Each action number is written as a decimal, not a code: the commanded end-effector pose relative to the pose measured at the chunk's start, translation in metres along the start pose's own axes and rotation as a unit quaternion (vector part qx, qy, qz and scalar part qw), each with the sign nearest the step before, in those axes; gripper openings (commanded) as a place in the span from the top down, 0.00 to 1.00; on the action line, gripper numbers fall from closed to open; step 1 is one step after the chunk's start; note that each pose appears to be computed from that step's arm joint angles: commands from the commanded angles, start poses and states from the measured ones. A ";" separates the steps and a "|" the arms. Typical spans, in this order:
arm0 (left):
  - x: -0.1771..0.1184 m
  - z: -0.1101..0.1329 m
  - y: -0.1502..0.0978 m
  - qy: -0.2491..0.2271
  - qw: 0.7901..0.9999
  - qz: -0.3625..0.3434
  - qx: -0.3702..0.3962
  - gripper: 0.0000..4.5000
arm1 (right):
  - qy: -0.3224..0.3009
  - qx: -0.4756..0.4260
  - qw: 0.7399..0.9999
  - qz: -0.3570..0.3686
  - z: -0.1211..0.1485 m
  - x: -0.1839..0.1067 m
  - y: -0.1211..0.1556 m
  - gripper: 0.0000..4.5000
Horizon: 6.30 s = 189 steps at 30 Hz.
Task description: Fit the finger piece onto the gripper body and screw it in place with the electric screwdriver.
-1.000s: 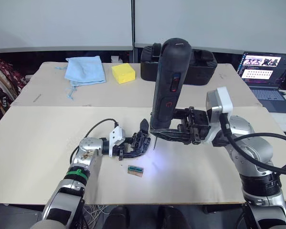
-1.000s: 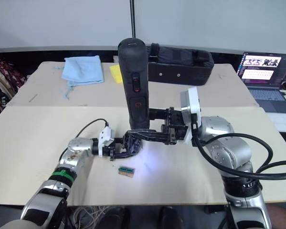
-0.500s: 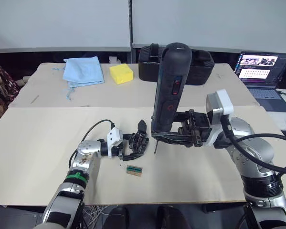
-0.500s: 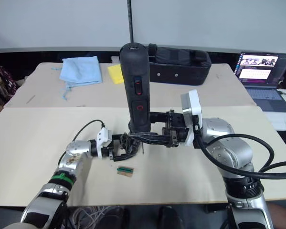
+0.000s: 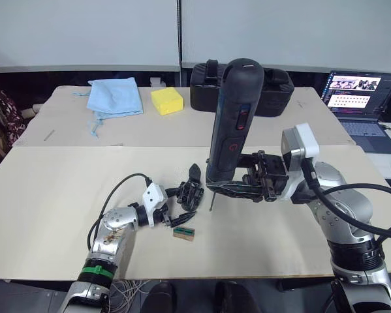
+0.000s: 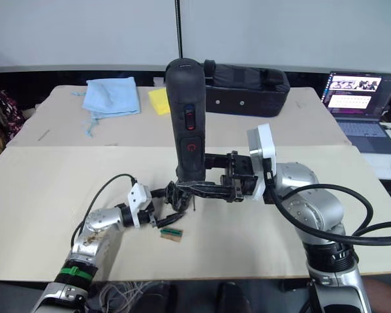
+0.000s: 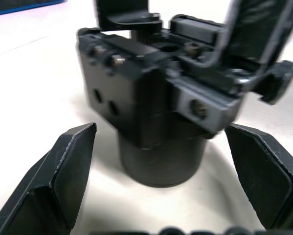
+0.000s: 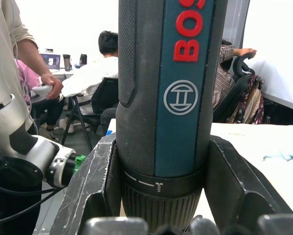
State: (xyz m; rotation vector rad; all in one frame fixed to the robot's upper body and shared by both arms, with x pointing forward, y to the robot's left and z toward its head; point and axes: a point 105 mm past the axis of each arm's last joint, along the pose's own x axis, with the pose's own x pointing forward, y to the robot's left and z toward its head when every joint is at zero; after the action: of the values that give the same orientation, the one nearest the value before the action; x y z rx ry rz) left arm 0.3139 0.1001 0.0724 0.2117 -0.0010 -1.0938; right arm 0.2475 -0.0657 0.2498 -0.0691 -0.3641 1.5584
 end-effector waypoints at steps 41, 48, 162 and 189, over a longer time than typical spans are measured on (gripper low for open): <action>0.018 -0.013 0.000 0.039 0.997 -0.060 -0.003 0.50 | -0.034 -0.012 0.999 0.012 0.052 0.068 -0.035 0.57; 0.017 -0.013 -0.005 0.039 0.996 -0.073 -0.014 0.50 | -0.032 -0.015 0.999 0.006 0.035 0.073 -0.043 0.57; 0.013 -0.021 -0.012 0.060 0.995 -0.076 -0.036 0.50 | 0.174 0.047 0.982 -0.060 -0.099 0.051 -0.040 0.57; 0.011 -0.024 0.000 0.056 0.997 -0.027 -0.048 0.50 | 0.021 -0.020 0.999 -0.026 -0.012 0.054 -0.044 0.57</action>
State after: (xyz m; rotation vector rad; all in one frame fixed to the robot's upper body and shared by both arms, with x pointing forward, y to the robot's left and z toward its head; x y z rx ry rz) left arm 0.3240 0.0909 0.0656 0.2084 0.0795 -1.1544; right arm 0.2988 -0.0051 0.2318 -0.1077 -0.2384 1.4894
